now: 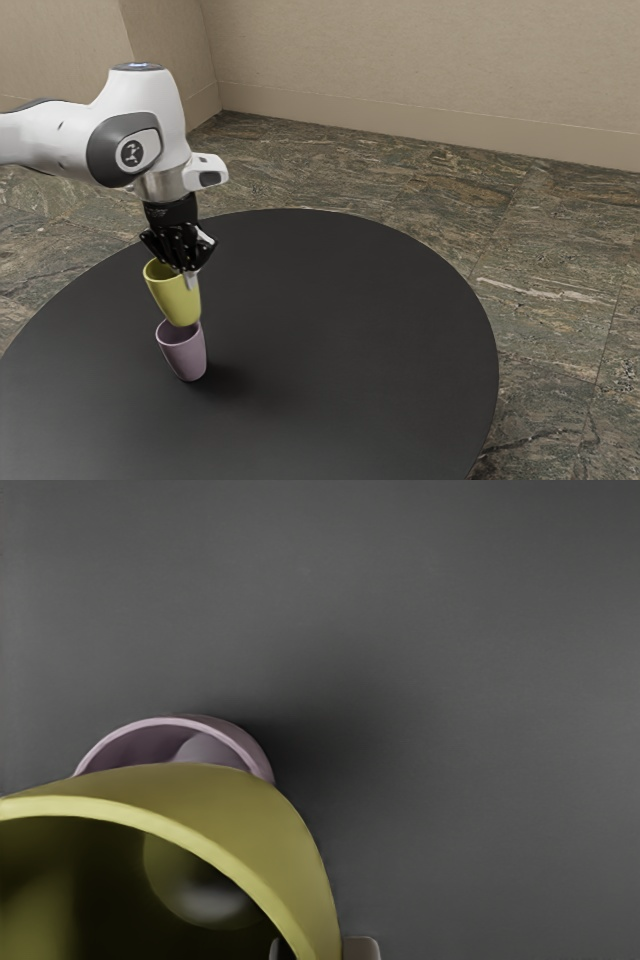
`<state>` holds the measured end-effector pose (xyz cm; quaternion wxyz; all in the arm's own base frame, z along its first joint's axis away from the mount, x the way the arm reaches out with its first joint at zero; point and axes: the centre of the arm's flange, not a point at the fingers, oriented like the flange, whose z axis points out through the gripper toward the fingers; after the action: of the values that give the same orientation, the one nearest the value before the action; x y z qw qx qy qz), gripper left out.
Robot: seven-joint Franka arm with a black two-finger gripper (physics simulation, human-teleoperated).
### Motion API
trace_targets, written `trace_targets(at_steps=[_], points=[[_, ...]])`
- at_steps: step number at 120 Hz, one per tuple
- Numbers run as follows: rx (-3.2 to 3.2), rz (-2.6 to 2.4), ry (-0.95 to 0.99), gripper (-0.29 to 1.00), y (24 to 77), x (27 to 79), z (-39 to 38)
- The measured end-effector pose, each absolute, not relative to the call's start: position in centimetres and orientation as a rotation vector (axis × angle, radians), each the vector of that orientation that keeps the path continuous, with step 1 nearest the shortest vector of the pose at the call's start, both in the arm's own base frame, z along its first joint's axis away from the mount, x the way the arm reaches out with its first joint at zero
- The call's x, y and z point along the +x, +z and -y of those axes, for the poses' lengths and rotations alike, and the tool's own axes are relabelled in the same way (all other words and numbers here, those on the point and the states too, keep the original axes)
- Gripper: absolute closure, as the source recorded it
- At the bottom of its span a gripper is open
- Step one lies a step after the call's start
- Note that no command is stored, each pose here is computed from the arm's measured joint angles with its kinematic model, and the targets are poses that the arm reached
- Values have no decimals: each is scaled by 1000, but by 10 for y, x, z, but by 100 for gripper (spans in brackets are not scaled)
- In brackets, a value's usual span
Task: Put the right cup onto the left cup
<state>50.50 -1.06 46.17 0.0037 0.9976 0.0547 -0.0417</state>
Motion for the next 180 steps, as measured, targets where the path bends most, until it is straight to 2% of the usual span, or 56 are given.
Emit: trace_targets(at_steps=[180], points=[[3120,-219,-213,78,434,511,-12]])
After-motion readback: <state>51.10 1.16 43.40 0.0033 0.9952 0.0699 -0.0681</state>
